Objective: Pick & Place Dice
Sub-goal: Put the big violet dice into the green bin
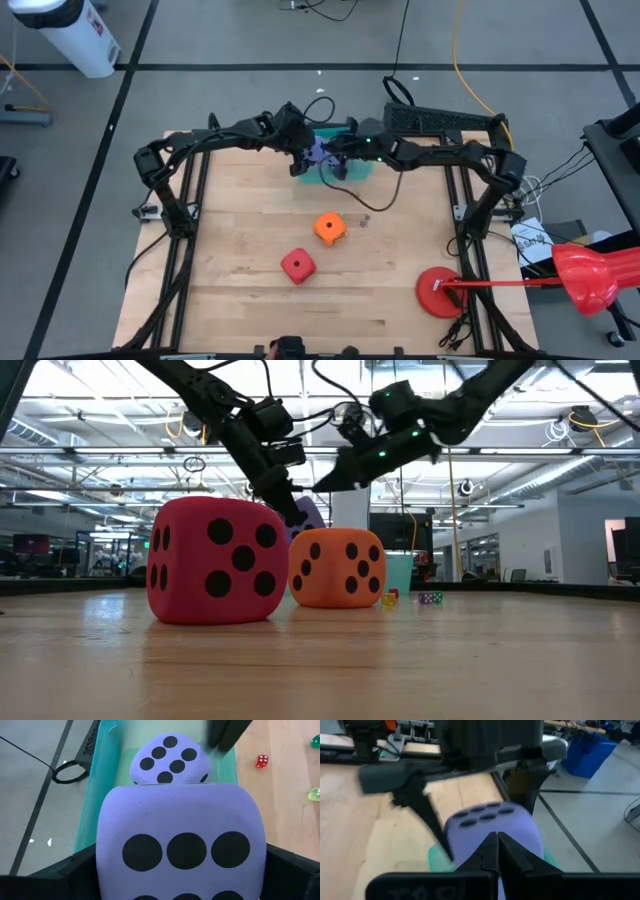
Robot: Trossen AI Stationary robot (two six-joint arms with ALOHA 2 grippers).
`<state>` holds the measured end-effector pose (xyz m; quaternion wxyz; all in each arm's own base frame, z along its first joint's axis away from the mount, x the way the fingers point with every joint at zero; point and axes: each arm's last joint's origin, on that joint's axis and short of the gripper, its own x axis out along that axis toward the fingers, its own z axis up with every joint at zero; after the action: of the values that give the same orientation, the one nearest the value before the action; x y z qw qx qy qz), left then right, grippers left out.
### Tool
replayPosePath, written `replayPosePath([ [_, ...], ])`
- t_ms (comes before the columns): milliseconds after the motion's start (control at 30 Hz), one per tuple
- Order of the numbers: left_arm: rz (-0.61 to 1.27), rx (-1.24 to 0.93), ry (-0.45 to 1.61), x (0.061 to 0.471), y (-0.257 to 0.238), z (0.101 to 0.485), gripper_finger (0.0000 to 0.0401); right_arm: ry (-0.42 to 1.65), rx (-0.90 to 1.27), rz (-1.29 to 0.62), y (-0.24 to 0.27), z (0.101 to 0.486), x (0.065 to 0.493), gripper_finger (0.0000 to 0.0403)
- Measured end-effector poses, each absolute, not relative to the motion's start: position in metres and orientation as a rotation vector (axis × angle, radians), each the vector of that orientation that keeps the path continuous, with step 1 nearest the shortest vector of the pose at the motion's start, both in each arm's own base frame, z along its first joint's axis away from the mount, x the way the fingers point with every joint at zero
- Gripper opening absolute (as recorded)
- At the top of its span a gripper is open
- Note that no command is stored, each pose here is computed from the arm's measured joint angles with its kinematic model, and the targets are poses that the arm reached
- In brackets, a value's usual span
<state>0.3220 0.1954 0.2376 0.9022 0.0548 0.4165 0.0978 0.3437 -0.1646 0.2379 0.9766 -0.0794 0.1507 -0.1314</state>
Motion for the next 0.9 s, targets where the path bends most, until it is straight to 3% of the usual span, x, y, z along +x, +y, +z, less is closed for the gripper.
replayPosePath([
  [333, 0.201, 0.102, 0.858, 0.323, 0.193, 0.238, 0.0397, 0.206, -0.184, -0.264, -0.17, 0.243, 0.356, 0.0],
  [900, 0.205, 0.178, 0.805, 0.335, 0.182, 0.242, 0.0397, 0.381, -0.04, -0.189, -0.19, 0.205, 0.35, 0.0],
])
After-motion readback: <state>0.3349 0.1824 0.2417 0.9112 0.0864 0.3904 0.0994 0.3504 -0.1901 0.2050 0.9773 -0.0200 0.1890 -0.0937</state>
